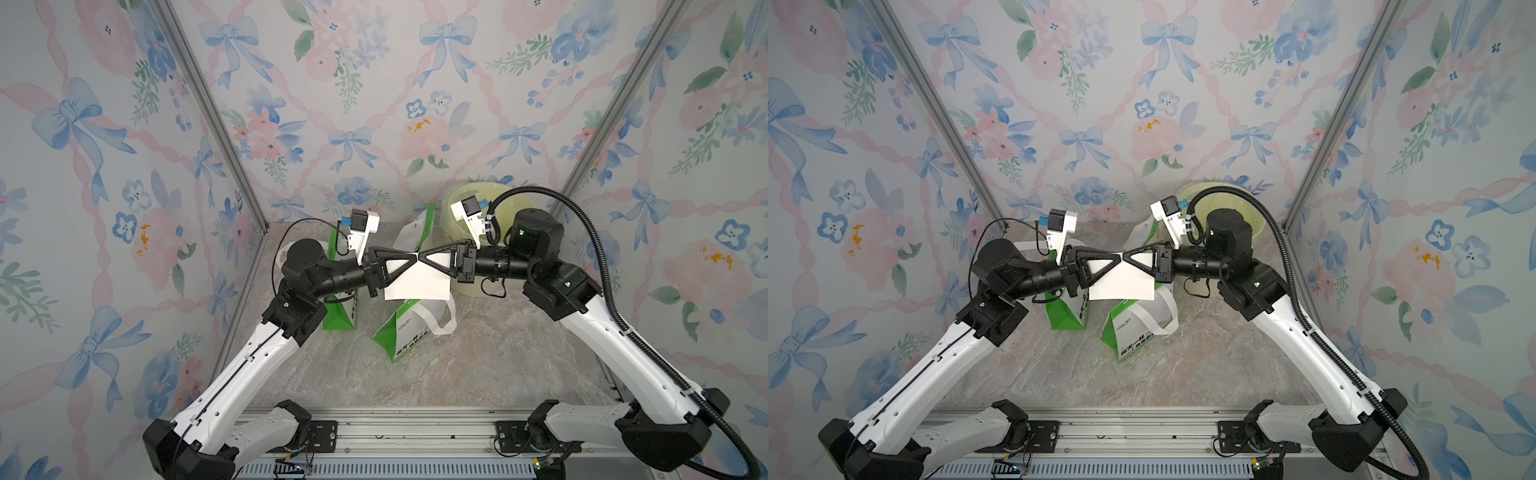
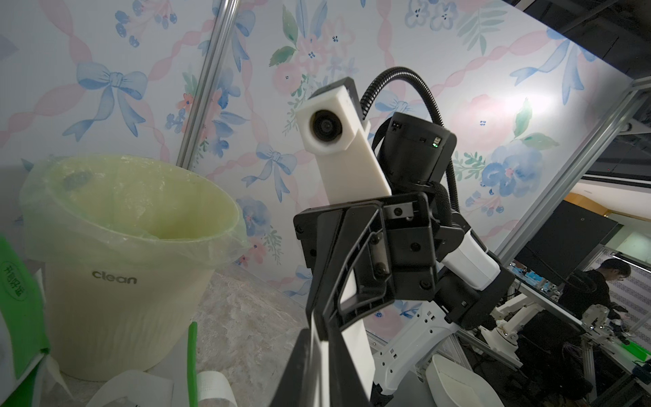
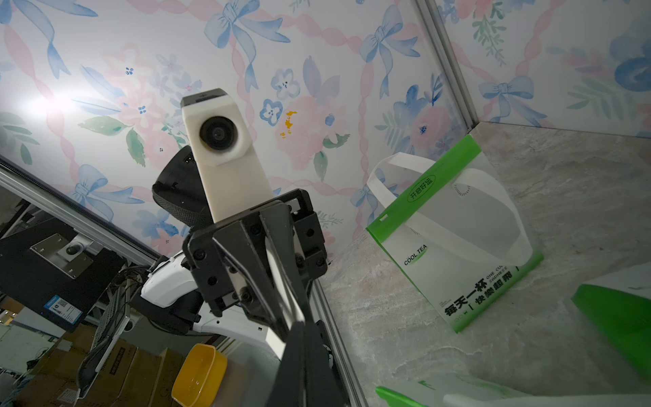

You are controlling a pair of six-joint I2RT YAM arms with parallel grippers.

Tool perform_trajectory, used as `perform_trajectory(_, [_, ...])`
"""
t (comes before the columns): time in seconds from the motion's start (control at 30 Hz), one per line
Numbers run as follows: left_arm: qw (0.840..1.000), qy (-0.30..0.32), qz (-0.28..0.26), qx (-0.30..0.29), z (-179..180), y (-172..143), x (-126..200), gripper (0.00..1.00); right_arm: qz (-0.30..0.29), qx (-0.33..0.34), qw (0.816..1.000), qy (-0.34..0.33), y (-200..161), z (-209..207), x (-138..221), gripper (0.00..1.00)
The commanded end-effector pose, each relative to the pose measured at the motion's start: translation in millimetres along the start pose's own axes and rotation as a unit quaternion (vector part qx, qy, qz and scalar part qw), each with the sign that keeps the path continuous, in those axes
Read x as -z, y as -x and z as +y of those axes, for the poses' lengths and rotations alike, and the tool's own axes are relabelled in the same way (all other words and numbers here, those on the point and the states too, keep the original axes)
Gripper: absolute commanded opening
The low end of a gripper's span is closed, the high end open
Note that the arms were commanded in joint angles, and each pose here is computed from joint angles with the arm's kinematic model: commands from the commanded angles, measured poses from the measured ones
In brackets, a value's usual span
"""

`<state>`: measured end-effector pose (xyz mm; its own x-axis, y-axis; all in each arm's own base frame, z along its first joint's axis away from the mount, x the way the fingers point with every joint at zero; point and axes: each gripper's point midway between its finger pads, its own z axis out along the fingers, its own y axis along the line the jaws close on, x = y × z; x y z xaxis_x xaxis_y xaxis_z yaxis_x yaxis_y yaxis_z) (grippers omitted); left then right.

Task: Shred takeout receipts and throw away
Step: Shred the takeout receipt.

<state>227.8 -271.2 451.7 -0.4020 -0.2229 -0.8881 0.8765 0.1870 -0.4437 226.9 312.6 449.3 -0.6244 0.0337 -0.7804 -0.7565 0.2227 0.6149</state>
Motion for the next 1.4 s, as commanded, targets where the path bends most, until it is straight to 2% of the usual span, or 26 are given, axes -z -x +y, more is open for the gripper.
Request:
perform_trajectory(0.0, [1.000, 0.010, -0.014, 0.015, 4.6, 3.0, -1.2, 0.16, 0.014, 0.007, 1.000, -0.010, -5.9, -4.3, -3.1, 0.00])
perform_trajectory(0.13, [0.999, 0.015, -0.015, 0.028, 9.8, 2.8, -3.6, 0.14, 0.017, 0.009, 1.000, -0.011, -6.8, -5.6, -4.7, 0.00])
perform_trajectory(0.3, [0.999, 0.017, -0.007, 0.045, 16.1, -3.6, -7.1, 0.00, 0.017, 0.016, 1.000, -0.015, -4.6, -5.7, -6.5, 0.00])
perform_trajectory(0.37, [0.999, 0.016, -0.003, 0.051, 17.1, -6.1, -7.6, 0.02, 0.016, 0.021, 0.999, -0.020, -3.2, -6.4, -6.8, 0.00])
perform_trajectory(0.5, [0.998, 0.017, -0.001, 0.061, 18.5, -9.3, -7.3, 0.12, 0.014, 0.029, 0.999, -0.024, 0.4, -7.0, -7.5, 0.00])
perform_trajectory(0.63, [0.998, 0.022, -0.004, 0.063, 19.6, -9.1, -6.0, 0.14, 0.013, 0.031, 0.999, -0.026, 1.2, -7.8, -7.8, 0.00])
perform_trajectory(0.7, [0.998, 0.023, -0.005, 0.064, 20.3, -9.6, -6.1, 0.11, 0.013, 0.032, 0.999, -0.026, 1.5, -7.6, -7.6, 0.00])
perform_trajectory(0.77, [0.998, 0.025, -0.007, 0.065, 20.6, -7.8, -6.3, 0.00, 0.011, 0.035, 0.999, -0.030, 2.0, -8.3, -6.9, 0.00])
perform_trajectory(0.87, [0.996, 0.038, -0.020, 0.079, 24.5, -2.4, -6.0, 0.00, 0.015, 0.044, 0.998, -0.040, 0.6, -10.7, -6.9, 0.00])
perform_trajectory(0.93, [0.991, 0.057, -0.039, 0.113, 32.1, 4.8, -6.1, 0.00, 0.017, 0.074, 0.996, -0.052, 0.8, -10.5, -6.5, 0.00])
perform_trajectory(1.0, [0.979, 0.081, -0.062, 0.178, 44.2, 7.5, -6.8, 0.00, 0.018, 0.124, 0.989, -0.077, 0.9, -11.9, -6.3, 0.00])
perform_trajectory(1.1, [0.958, 0.100, -0.069, 0.260, 57.3, -6.9, -10.2, 0.00, 0.014, 0.242, 0.964, -0.106, 5.3, -9.0, -5.9, 0.00])
perform_trajectory(1.27, [0.941, 0.130, -0.075, 0.304, 74.8, -26.4, -5.8, 0.00, -0.026, 0.356, 0.931, -0.070, 10.6, 19.0, -2.4, 0.00])
perform_trajectory(1.37, [0.937, 0.140, -0.072, 0.312, 83.3, -33.9, -7.5, 0.00, -0.042, 0.379, 0.923, -0.047, 8.6, 35.3, 0.9, 0.00])
